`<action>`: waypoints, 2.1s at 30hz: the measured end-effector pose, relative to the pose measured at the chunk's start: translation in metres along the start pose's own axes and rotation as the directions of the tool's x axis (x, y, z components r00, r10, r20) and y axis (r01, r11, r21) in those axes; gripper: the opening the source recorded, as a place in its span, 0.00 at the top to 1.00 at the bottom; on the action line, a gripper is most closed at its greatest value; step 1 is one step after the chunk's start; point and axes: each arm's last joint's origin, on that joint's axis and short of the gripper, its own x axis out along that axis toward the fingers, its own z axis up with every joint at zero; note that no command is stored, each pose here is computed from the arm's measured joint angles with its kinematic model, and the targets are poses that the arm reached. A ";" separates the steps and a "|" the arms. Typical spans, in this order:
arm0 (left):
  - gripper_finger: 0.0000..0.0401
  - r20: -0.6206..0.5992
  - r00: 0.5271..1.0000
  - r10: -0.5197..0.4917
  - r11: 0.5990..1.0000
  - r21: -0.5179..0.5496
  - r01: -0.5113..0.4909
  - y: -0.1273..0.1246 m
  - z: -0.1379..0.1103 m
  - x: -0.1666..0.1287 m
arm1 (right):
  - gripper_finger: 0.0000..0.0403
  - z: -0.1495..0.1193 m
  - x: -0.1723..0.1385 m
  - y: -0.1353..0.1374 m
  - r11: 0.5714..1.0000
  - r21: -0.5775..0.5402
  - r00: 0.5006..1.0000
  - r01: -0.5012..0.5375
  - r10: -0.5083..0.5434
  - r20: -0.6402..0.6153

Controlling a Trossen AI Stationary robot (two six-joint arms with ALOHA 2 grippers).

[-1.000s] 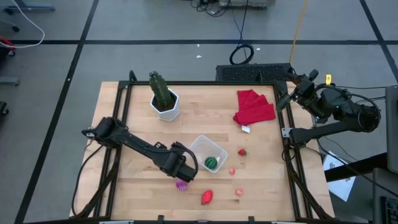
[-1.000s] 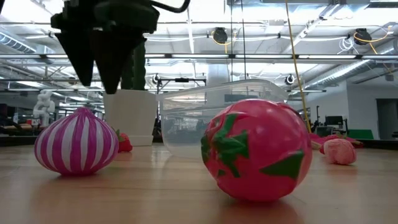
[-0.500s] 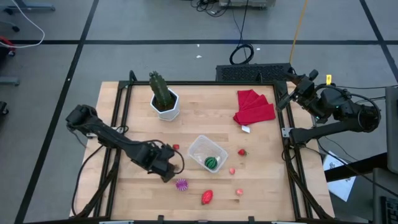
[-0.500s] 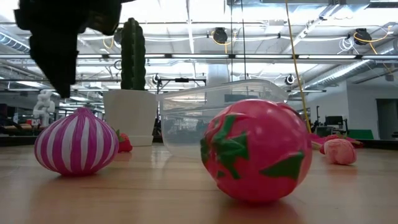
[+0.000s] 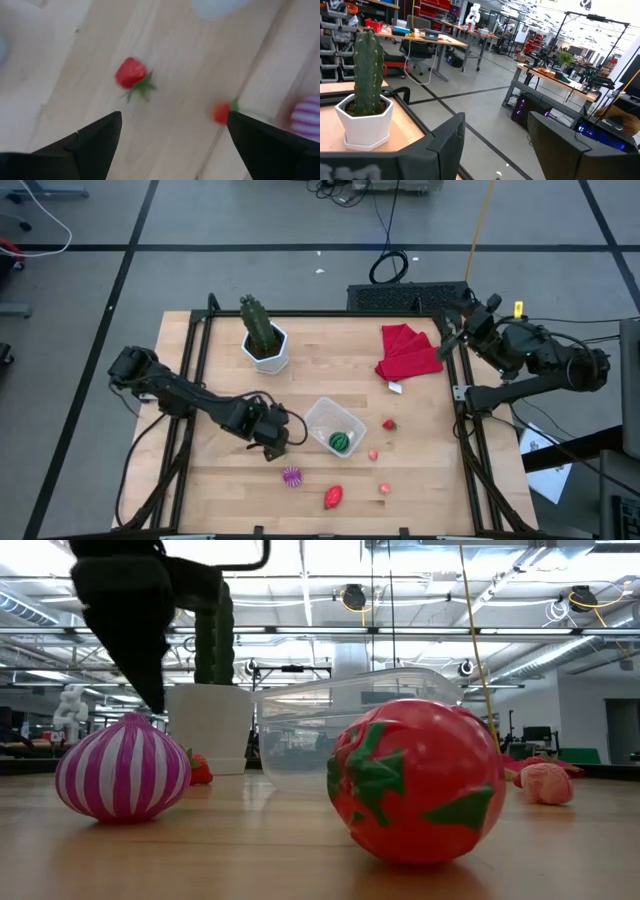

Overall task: Pick and placing Produce into tupperware
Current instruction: Put the top left strawberry into the transparent bin

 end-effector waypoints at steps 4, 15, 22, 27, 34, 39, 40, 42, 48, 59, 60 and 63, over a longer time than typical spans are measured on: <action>0.08 0.001 1.000 -0.019 0.999 -0.048 0.019 0.009 0.007 0.008 | 0.48 0.000 0.004 0.005 1.000 -0.017 1.000 -0.003 0.002 -0.012; 0.08 -0.008 1.000 -0.027 0.996 -0.081 0.027 0.025 0.012 0.022 | 0.48 0.000 0.006 0.008 1.000 -0.030 1.000 -0.004 0.004 -0.019; 0.08 -0.024 0.999 -0.037 0.988 -0.152 0.033 0.033 0.004 0.037 | 0.48 0.000 0.006 0.008 1.000 -0.030 1.000 -0.004 0.004 -0.019; 0.08 0.007 1.000 -0.017 0.987 -0.161 0.018 0.033 0.006 0.037 | 0.48 0.000 0.006 0.008 1.000 -0.030 1.000 -0.004 0.004 -0.019; 0.08 0.030 0.999 -0.011 0.983 -0.184 0.017 0.038 0.012 0.038 | 0.48 0.000 0.006 0.008 0.999 -0.048 1.000 -0.005 0.004 -0.019; 0.08 0.028 1.000 -0.006 0.981 -0.196 0.011 0.041 0.014 0.040 | 0.48 0.000 0.006 0.008 0.999 -0.048 1.000 -0.005 0.004 -0.019; 0.08 0.027 1.000 -0.005 0.980 -0.198 0.011 0.040 0.014 0.041 | 0.48 0.000 0.006 0.008 0.999 -0.048 1.000 -0.005 0.004 -0.019; 0.08 0.012 1.000 -0.012 0.980 -0.200 0.014 0.039 0.013 0.045 | 0.48 0.000 0.006 0.008 0.999 -0.049 1.000 -0.005 0.004 -0.019; 0.08 -0.040 0.999 -0.021 0.975 -0.221 0.012 0.035 0.010 0.058 | 0.48 0.000 0.006 0.008 0.999 -0.048 1.000 -0.005 0.004 -0.019; 0.08 -0.023 1.000 -0.007 0.968 -0.250 0.001 0.036 0.012 0.059 | 0.48 0.000 0.006 0.008 0.999 -0.049 1.000 -0.005 0.004 -0.019; 0.08 -0.024 1.000 -0.007 0.968 -0.250 0.001 0.036 0.012 0.059 | 0.48 0.000 0.006 0.008 0.999 -0.048 1.000 -0.005 0.004 -0.019; 0.08 -0.024 1.000 -0.007 0.968 -0.249 0.001 0.036 0.012 0.059 | 0.48 0.000 0.006 0.008 0.999 -0.048 1.000 -0.005 0.004 -0.019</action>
